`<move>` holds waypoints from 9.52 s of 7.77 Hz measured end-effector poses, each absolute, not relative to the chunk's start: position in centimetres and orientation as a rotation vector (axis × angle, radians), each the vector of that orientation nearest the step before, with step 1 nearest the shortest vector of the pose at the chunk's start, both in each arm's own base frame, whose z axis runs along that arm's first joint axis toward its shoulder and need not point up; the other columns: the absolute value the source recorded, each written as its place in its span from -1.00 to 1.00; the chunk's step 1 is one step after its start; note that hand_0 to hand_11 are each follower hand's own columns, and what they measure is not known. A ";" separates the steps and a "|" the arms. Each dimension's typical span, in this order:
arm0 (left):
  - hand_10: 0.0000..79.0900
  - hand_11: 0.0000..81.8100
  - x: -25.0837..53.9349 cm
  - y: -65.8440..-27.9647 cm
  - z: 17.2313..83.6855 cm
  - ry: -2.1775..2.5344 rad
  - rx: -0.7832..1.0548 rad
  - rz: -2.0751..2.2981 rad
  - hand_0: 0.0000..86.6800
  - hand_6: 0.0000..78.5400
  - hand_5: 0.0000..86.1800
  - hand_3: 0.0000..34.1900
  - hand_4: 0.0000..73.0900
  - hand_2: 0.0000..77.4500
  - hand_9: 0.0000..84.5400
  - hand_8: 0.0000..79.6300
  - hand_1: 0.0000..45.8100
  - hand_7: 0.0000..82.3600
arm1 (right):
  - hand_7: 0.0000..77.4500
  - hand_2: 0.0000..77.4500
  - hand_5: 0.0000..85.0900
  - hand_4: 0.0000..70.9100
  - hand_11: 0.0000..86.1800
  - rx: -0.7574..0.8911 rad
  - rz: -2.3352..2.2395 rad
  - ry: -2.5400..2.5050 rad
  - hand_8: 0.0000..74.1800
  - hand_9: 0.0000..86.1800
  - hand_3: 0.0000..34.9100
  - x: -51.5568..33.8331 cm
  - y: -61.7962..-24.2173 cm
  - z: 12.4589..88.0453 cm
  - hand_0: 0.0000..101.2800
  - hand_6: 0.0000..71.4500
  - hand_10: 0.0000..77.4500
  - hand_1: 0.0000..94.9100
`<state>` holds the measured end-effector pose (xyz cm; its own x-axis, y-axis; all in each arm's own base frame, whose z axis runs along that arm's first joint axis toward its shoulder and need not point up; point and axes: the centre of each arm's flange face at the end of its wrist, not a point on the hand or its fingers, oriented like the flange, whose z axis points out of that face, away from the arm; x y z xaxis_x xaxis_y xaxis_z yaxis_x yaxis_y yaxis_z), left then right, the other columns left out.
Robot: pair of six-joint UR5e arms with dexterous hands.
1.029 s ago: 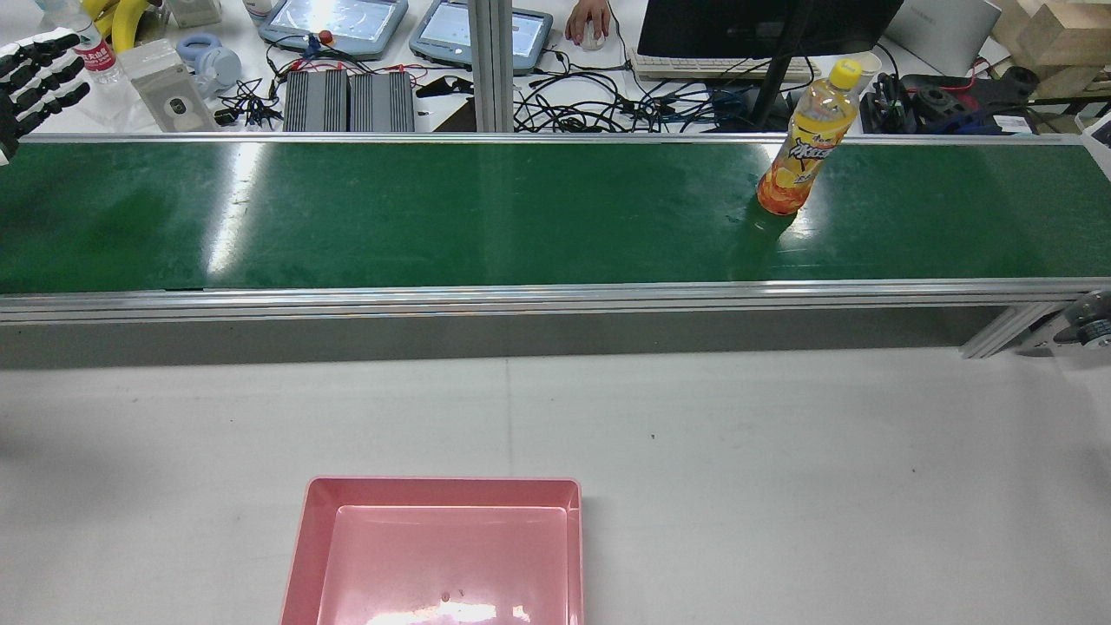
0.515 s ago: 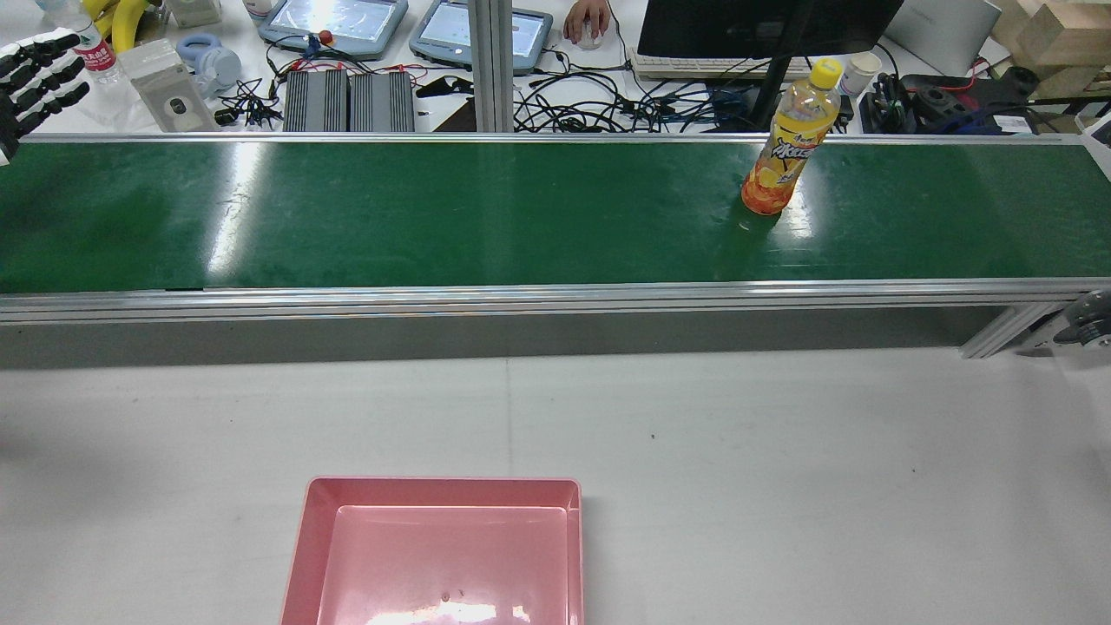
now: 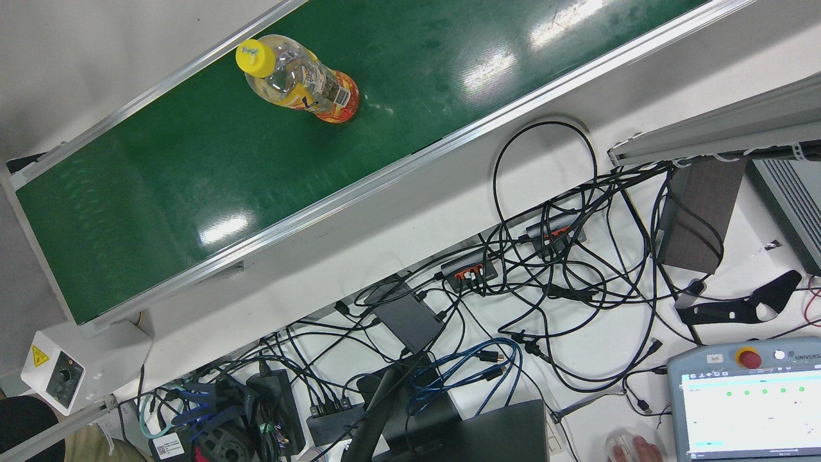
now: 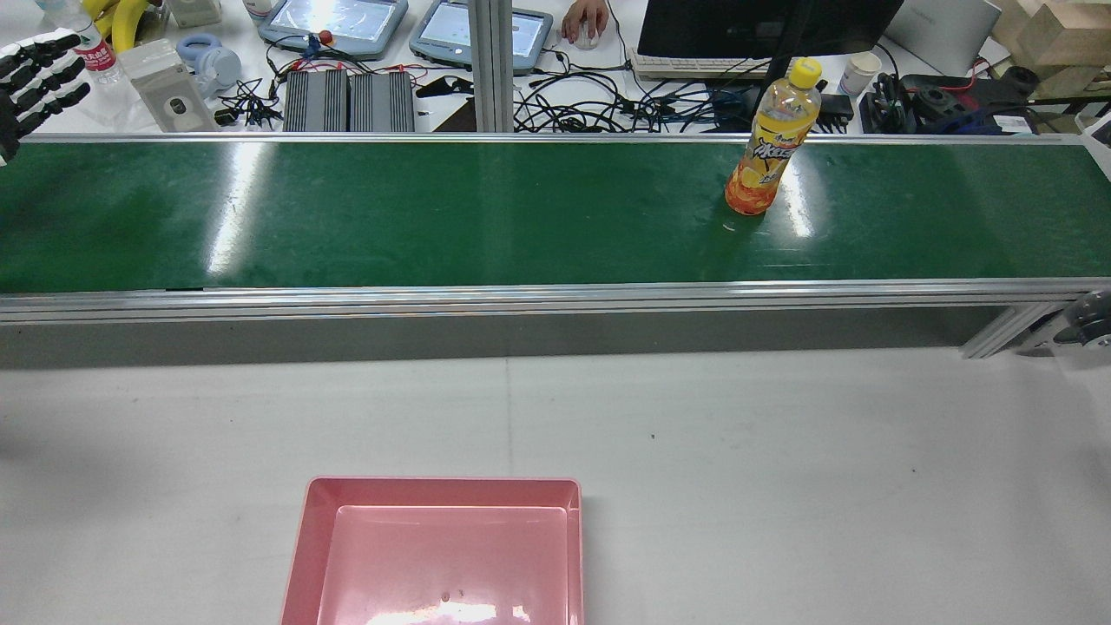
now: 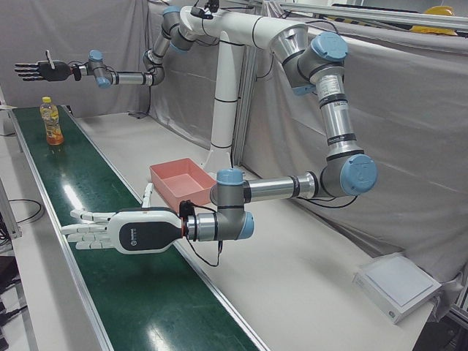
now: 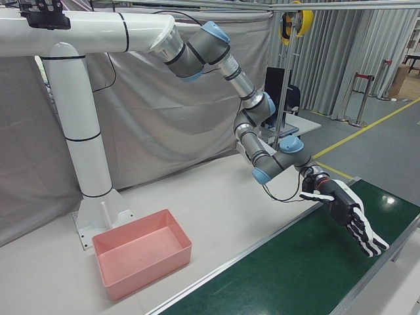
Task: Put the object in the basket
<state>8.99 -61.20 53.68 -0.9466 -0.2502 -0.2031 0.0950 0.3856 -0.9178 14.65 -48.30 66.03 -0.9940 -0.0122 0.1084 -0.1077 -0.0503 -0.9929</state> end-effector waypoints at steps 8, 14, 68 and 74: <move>-0.90 -0.84 9.1 -61.3 53.5 2.342 -0.137 -1.576 0.25 -1.00 -0.66 -0.99 -0.73 -1.00 -0.91 -0.92 -0.93 -0.99 | -0.99 -0.99 -1.00 -1.00 -1.00 0.134 2.226 -2.118 -1.00 -1.00 -1.00 14.6 -48.3 66.0 -0.99 -1.00 -1.00 -1.00; -0.90 -0.84 9.2 -61.3 53.4 2.343 -0.138 -1.575 0.26 -1.00 -0.66 -0.98 -0.73 -1.00 -0.91 -0.90 -0.93 -0.99 | -0.99 -0.99 -1.00 -1.00 -1.00 0.134 2.226 -2.118 -1.00 -1.00 -0.99 14.6 -48.3 66.0 -0.99 -1.00 -1.00 -1.00; -0.88 -0.80 23.8 -62.9 41.1 2.365 -0.221 -1.497 0.28 -1.00 -0.71 -0.84 -0.73 -1.00 -0.92 -0.92 -0.90 -0.99 | -0.99 -0.99 -1.00 -1.00 -1.00 0.135 2.221 -2.126 -1.00 -1.00 -1.00 14.7 -48.3 65.7 -0.99 -1.00 -1.00 -1.00; -0.90 -0.81 27.6 -62.7 38.5 2.412 -0.136 -1.493 0.20 -1.00 -0.70 -0.89 -0.76 -1.00 -0.94 -0.95 -0.95 -0.99 | -0.99 -0.99 -1.00 -1.00 -1.00 0.135 2.218 -2.130 -1.00 -1.00 -1.00 14.7 -48.3 65.6 -0.99 -1.00 -1.00 -1.00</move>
<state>27.56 -62.72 38.53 -0.9503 -0.2358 -0.2032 0.0767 0.4554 -0.8870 14.72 -48.34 65.60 -0.9941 -0.0147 0.1070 -0.1063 -0.0416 -0.9935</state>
